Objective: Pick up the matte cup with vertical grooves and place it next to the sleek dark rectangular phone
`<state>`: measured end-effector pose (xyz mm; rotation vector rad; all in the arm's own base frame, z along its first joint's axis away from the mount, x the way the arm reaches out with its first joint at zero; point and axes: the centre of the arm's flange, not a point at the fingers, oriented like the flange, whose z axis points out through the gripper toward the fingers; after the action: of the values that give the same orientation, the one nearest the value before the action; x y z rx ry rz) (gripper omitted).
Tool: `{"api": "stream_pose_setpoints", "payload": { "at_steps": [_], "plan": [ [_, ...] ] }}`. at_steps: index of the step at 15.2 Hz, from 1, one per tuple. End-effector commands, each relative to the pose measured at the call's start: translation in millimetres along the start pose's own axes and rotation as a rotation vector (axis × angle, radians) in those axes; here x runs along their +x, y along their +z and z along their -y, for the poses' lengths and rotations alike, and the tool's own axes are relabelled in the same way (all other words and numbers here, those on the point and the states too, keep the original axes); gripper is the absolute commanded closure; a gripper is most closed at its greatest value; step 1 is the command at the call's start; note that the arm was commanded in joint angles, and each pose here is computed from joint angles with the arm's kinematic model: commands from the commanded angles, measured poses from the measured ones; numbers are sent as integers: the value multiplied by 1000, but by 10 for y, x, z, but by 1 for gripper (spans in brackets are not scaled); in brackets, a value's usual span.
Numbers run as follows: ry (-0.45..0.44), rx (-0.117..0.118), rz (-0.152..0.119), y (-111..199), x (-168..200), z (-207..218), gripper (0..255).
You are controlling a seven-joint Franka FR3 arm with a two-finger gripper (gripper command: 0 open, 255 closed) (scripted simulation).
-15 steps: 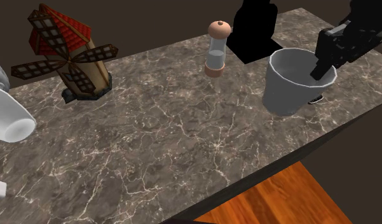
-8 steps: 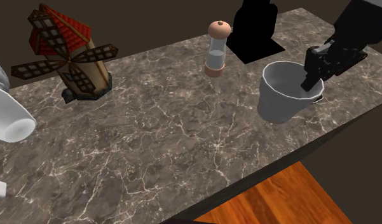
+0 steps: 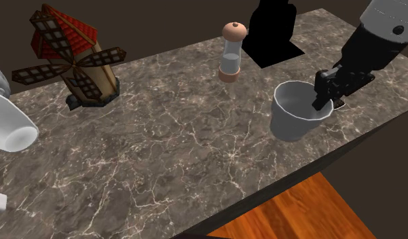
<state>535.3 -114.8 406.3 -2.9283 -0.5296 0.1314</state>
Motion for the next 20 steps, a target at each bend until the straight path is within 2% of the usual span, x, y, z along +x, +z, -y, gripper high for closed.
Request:
{"api": "stream_pose_setpoints", "payload": {
  "at_steps": [1,6,14,15,20],
  "plan": [
    [0,-1,-1,98,13,-19,255],
    [0,-1,-1,374,29,-68,255],
    [0,-1,-1,374,29,-68,255],
    [0,-1,-1,374,29,-68,0],
    [0,-1,-1,374,29,-68,0]
  ]
}}
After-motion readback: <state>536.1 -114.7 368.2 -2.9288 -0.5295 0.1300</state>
